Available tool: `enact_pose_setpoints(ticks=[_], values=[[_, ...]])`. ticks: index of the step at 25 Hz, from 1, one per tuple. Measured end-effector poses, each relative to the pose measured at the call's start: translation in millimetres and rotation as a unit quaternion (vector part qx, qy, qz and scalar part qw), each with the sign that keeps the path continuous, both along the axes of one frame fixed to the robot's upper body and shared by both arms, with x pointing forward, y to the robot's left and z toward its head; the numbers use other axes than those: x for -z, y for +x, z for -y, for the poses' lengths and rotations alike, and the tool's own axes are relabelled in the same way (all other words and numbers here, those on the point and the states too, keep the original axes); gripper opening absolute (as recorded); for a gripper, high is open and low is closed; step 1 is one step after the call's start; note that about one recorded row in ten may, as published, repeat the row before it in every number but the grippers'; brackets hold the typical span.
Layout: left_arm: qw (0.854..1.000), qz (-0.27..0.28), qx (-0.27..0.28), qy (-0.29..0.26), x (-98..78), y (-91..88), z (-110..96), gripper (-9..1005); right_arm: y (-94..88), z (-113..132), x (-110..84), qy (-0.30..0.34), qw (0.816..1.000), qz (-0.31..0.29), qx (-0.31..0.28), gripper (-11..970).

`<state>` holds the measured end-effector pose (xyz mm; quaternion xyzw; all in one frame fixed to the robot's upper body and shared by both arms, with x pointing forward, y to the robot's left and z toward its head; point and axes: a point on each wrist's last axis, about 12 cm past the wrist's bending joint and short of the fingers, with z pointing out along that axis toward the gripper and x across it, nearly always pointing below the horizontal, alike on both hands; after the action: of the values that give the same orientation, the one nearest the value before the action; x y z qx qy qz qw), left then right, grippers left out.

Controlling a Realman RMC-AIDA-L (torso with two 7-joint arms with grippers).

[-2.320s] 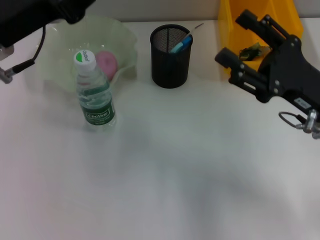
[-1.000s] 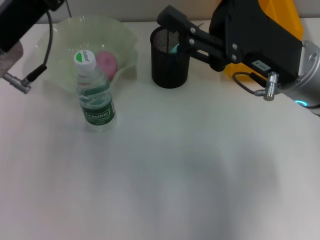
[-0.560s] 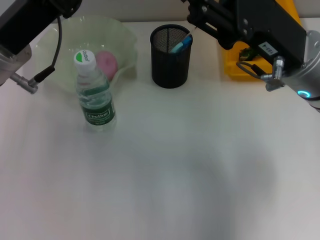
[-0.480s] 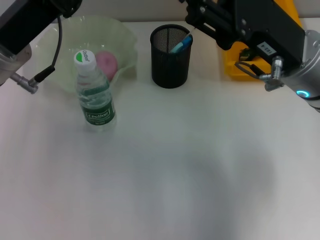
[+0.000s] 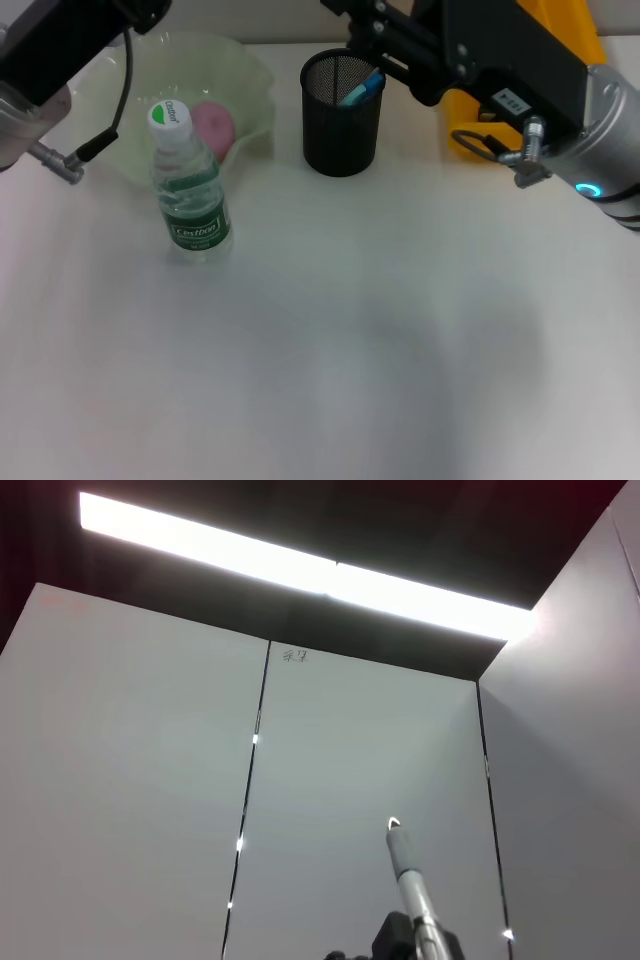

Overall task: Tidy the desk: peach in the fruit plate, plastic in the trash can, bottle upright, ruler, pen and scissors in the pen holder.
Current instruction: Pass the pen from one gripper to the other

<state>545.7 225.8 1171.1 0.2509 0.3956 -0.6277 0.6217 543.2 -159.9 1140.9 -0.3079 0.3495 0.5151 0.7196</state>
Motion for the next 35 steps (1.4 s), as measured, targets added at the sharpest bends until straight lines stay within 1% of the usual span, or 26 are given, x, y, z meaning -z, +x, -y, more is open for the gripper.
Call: enact_pose_setpoints(ticks=[19, 24, 29, 35], values=[[1.000, 0.004, 0.016, 0.004, 0.5, -2.7, 3.9, 242, 0.8, -4.6, -1.1, 0.000, 1.000, -0.004, -0.008, 775], [1.000, 0.004, 0.016, 0.004, 0.5, -2.6, 4.0, 244, 0.8, -5.6, -1.4, -0.002, 1.000, -0.004, -0.011, 582], [1.000, 0.005, 0.016, 0.004, 0.2, -2.3, 4.3, 246, 0.8, -9.5, -2.5, -0.010, 1.000, 0.000, -0.024, 589], [1.000, 0.007, 0.012, 0.005, 0.1, -1.6, 4.3, 248, 1.0, -9.7, -2.3, -0.011, 1.000, -0.001, -0.024, 582]])
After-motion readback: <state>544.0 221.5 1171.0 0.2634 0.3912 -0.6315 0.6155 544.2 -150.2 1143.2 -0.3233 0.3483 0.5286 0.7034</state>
